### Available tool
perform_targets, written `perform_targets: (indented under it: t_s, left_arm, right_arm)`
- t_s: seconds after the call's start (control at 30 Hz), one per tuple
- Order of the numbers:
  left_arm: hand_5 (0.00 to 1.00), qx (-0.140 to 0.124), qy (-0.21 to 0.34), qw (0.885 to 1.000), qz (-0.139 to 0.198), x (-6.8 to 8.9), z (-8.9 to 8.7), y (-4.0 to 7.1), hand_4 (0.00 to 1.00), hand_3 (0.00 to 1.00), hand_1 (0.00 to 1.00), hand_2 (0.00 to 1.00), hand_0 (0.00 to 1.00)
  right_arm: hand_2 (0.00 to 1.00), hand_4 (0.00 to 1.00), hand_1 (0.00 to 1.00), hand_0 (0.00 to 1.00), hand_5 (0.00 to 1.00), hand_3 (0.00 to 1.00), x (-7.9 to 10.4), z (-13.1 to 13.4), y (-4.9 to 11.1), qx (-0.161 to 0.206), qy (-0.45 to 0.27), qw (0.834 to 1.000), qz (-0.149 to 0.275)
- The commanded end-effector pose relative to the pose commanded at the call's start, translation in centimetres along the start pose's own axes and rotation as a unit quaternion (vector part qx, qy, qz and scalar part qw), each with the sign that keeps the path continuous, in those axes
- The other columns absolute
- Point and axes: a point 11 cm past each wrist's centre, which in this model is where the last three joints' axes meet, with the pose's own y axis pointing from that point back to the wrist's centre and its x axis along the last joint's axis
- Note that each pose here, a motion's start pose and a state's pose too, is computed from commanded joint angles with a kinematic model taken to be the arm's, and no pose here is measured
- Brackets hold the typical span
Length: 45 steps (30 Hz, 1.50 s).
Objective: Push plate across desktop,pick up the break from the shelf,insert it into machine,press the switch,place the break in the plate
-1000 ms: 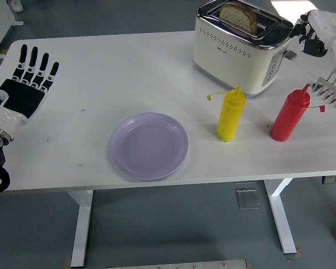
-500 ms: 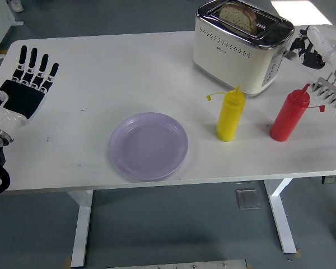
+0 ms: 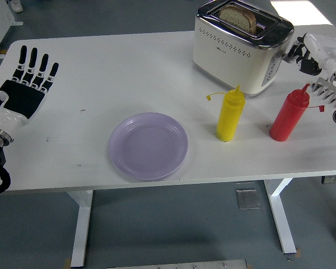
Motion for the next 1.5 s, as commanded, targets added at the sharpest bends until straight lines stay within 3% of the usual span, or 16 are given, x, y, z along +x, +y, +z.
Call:
perform_targets:
  t_s: [1.2, 1.5]
  left_arm:
    - [0.998, -0.003, 0.000, 1.000, -0.002, -0.1, 0.1, -0.1, 0.783, 0.719, 0.760, 0.711, 0.830]
    - [0.998, -0.003, 0.000, 1.000, -0.002, -0.1, 0.1, -0.1, 0.782, 0.720, 0.761, 0.711, 0.831]
  right_arm:
    - [0.534, 0.184, 0.397, 0.373, 0.002, 0.465, -4.3, 0.1, -0.1, -0.001, 0.007, 0.999, -0.032]
    - [0.535, 0.178, 0.398, 0.373, 0.002, 0.467, -4.2, -0.1, -0.1, 0.005, 0.000, 1.000, -0.021]
